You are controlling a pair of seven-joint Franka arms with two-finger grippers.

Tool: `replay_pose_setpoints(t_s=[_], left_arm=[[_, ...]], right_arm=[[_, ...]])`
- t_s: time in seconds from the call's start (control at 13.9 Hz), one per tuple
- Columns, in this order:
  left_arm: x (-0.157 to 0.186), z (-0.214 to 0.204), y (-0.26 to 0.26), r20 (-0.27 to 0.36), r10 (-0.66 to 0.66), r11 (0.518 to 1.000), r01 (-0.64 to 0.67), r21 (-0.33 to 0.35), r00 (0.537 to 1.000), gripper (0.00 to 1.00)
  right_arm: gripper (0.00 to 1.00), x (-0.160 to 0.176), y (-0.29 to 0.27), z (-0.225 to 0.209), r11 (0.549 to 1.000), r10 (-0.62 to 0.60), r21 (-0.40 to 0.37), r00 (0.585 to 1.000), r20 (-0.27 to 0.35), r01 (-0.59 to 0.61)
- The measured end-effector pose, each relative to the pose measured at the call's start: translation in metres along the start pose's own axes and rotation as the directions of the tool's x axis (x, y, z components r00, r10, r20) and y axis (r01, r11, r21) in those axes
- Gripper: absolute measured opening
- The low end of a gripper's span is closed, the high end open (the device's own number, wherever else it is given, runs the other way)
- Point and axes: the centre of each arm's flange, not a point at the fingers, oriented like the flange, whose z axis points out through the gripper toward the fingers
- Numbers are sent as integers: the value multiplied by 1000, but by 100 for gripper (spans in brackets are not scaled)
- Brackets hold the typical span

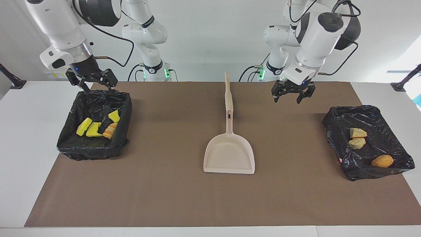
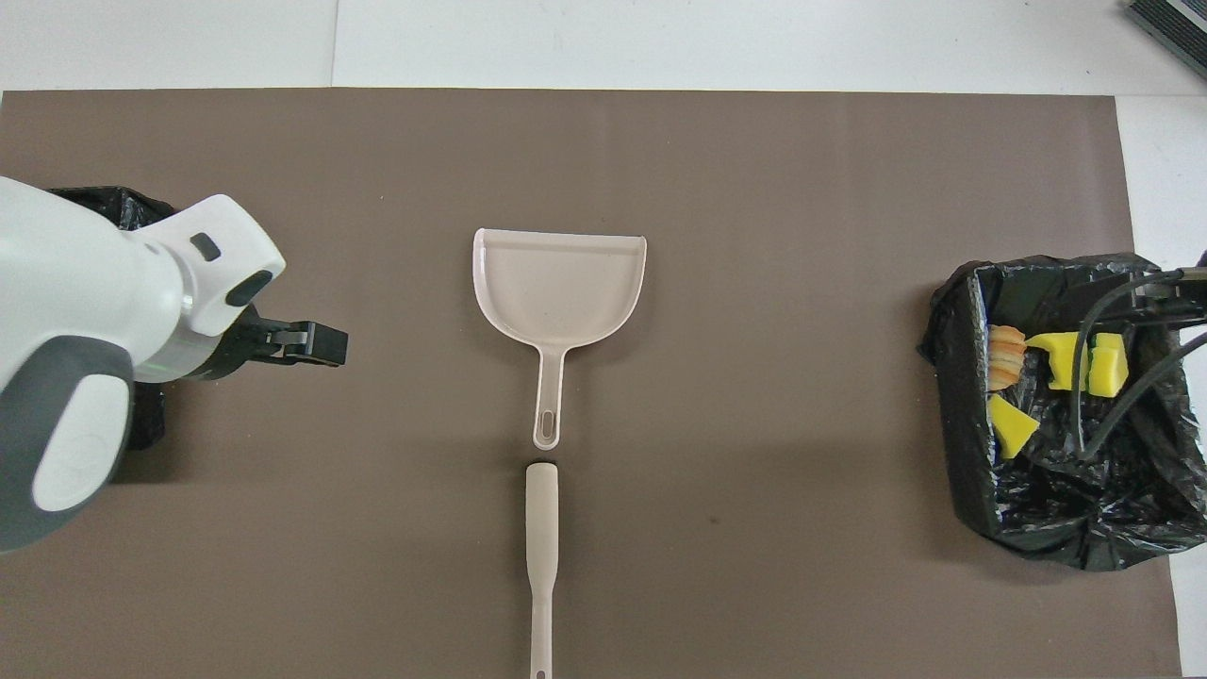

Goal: Sweep and dump trash in bin

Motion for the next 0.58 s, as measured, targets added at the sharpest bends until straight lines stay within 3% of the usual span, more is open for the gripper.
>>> replay_pose_setpoints(t_s=[0.22, 0.36, 0.58], left_arm=[[-8, -46, -61, 29, 48, 999, -48, -3, 998, 100], [-16, -79, -75, 25, 51, 999, -51, -3, 998, 100], [-19, -87, -80, 27, 76, 997, -76, -4, 997, 100]], right_arm=[[100, 0, 0, 0, 1000, 0, 0, 1000, 0, 0], [100, 0, 0, 0, 1000, 0, 0, 1000, 0, 0], [100, 0, 0, 0, 1000, 0, 0, 1000, 0, 0]])
